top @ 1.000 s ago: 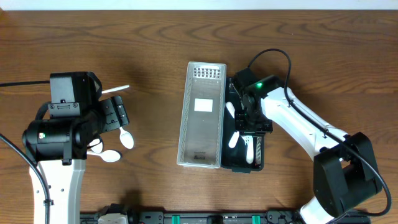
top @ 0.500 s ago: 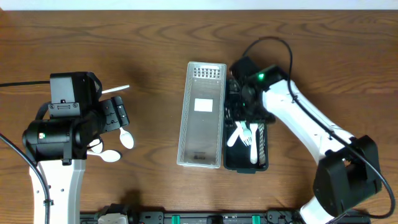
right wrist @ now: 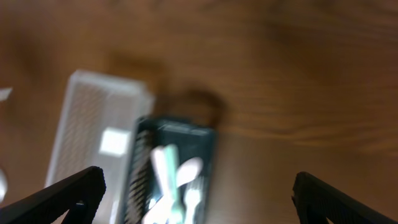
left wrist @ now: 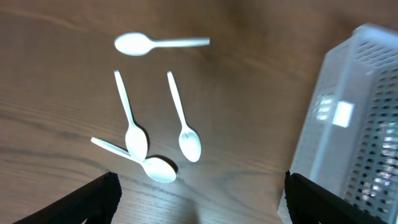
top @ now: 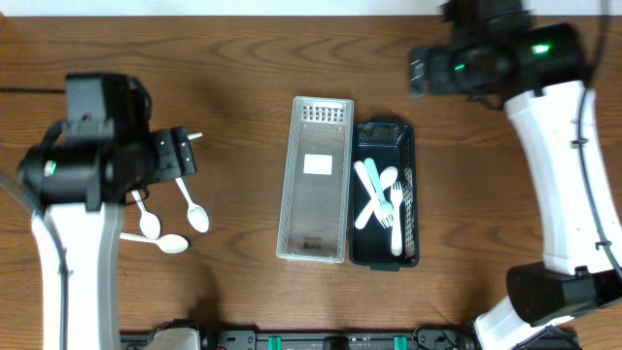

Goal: Pack container
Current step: 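Withdraw the right gripper up to the top right corner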

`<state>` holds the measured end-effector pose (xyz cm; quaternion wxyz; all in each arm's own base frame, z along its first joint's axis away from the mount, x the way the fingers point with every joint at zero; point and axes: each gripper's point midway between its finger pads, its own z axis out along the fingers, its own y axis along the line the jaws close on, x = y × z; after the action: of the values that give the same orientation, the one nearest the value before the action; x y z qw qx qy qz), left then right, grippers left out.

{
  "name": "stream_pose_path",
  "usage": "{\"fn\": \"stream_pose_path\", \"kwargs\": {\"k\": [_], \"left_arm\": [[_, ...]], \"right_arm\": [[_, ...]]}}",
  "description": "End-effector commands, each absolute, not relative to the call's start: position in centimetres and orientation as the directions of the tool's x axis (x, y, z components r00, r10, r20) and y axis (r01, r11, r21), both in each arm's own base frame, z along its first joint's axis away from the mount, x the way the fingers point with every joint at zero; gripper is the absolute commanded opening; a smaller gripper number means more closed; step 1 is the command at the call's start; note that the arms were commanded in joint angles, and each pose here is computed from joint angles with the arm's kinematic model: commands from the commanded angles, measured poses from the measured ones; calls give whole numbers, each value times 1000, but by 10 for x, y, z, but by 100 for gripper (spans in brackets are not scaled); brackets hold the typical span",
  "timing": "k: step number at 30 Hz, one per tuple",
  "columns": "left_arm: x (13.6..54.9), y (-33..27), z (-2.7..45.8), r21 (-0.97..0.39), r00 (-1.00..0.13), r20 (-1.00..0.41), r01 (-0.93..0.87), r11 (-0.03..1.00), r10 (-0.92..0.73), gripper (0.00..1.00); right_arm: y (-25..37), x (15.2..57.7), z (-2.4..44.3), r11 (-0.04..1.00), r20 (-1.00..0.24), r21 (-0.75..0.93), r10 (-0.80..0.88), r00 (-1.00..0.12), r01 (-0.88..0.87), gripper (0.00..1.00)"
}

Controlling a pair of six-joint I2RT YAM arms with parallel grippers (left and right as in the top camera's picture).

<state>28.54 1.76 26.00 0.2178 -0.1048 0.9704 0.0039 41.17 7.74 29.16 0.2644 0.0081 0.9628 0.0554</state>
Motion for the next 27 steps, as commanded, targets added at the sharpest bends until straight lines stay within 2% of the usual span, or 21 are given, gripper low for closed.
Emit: {"fn": "stream_pose_path", "kwargs": {"k": [1, 6, 10, 15, 18, 27], "left_arm": [[302, 25, 220, -10, -928, -292, -241, 971, -233, 86], [328, 31, 164, -25, -935, -206, -289, 957, -288, 86], [341, 25, 123, -130, -929, -187, -300, 945, -320, 88], [328, 28, 69, -142, -932, -98, -334, 932, -349, 91], [318, 32, 47, -127, -931, -35, -356, 926, -363, 91], [314, 36, 17, -110, -926, 41, -378, 919, -376, 90]], "right_arm": [[35, 414, 294, 989, -501, 121, 139, -855, 90, 99], [-6, 407, 285, 980, -457, 106, 199, -867, 169, 99], [-19, 403, 283, 980, -444, 90, 198, -874, 176, 99], [-20, 402, 283, 981, -441, 87, 193, -877, 172, 99], [-20, 401, 283, 981, -440, 86, 193, -877, 172, 99], [-19, 398, 281, 983, -425, 81, 186, -886, 167, 99]]}}
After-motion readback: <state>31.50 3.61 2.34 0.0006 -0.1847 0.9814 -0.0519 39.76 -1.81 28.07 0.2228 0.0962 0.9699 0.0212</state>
